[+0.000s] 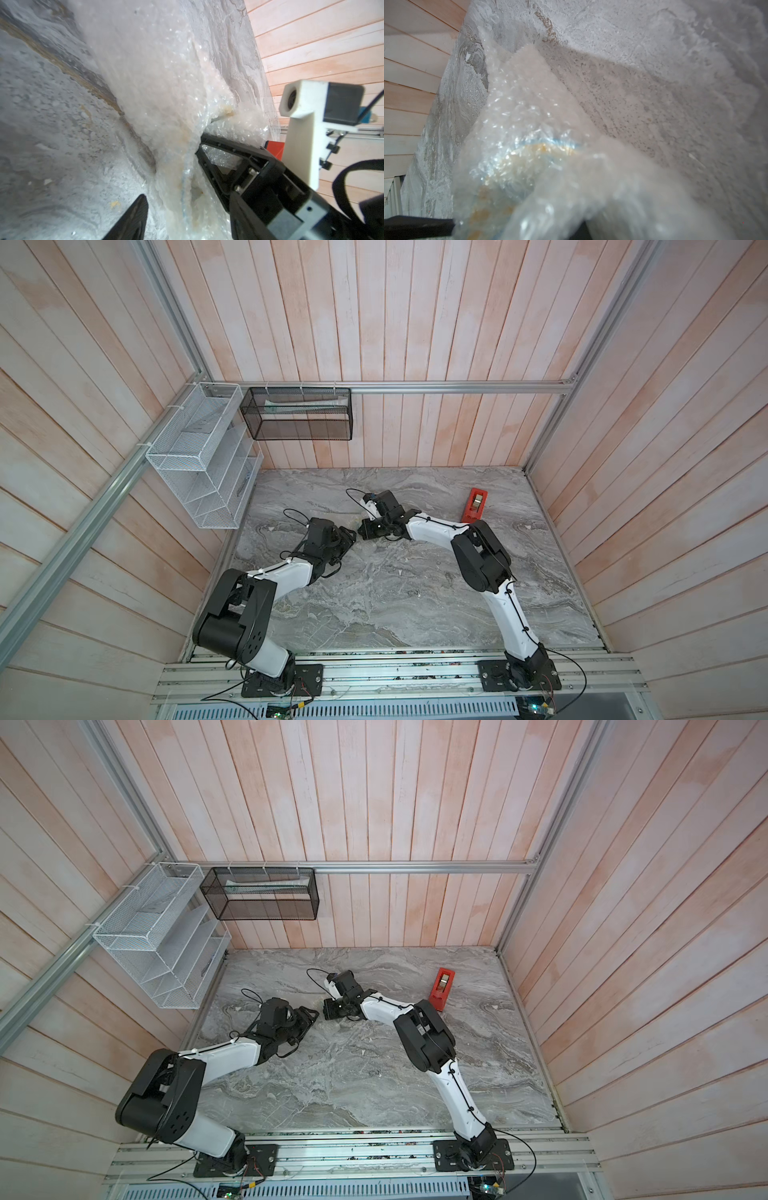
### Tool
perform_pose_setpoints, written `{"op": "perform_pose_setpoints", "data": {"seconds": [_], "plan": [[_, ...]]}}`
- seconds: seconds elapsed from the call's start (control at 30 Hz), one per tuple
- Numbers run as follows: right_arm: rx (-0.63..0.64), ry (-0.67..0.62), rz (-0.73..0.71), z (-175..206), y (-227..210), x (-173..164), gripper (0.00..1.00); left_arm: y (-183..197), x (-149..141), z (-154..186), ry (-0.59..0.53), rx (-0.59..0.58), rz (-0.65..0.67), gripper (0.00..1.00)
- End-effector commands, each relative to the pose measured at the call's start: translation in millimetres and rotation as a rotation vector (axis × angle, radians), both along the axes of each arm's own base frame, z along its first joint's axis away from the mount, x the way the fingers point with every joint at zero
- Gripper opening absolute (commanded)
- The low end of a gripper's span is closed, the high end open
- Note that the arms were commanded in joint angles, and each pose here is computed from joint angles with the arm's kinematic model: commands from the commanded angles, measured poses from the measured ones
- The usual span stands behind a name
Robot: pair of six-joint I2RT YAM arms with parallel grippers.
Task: Wrap bowls in bubble wrap
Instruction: Wrap the bowl in bubble wrap.
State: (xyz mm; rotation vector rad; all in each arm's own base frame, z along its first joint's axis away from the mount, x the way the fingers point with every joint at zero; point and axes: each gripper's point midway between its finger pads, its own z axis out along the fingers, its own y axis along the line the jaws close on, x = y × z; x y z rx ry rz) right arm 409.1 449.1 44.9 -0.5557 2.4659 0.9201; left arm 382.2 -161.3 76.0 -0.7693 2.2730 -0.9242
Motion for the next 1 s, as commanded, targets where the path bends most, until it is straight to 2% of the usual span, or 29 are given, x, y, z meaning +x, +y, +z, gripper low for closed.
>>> {"op": "perform_pose_setpoints", "data": {"seconds": [0.0,0.17,0.33,0.6,0.73,0.97], "plan": [[-0.138,0.099,0.006,-59.7,-15.5,-21.1,0.00,-14.5,6.2,-1.2,0.001,-0.024,-0.050,0.64],[-0.138,0.104,0.006,-60.3,-15.4,-22.0,0.00,-23.6,11.0,-14.8,0.024,-0.025,-0.068,0.60],[-0.126,0.112,0.012,-59.3,-14.1,-24.0,0.00,-22.6,14.0,-30.5,0.061,-0.005,-0.058,0.42],[-0.098,0.145,-0.003,-48.9,-17.0,-22.3,0.00,-8.8,17.6,-50.9,0.111,0.066,-0.045,0.22],[-0.040,0.168,-0.004,-29.5,-17.2,-19.6,0.00,-4.5,17.1,-56.3,0.131,0.097,-0.039,0.12],[0.087,0.187,0.003,14.2,-18.8,-6.4,0.22,-7.4,17.1,-60.4,0.159,0.095,-0.048,0.07]]}}
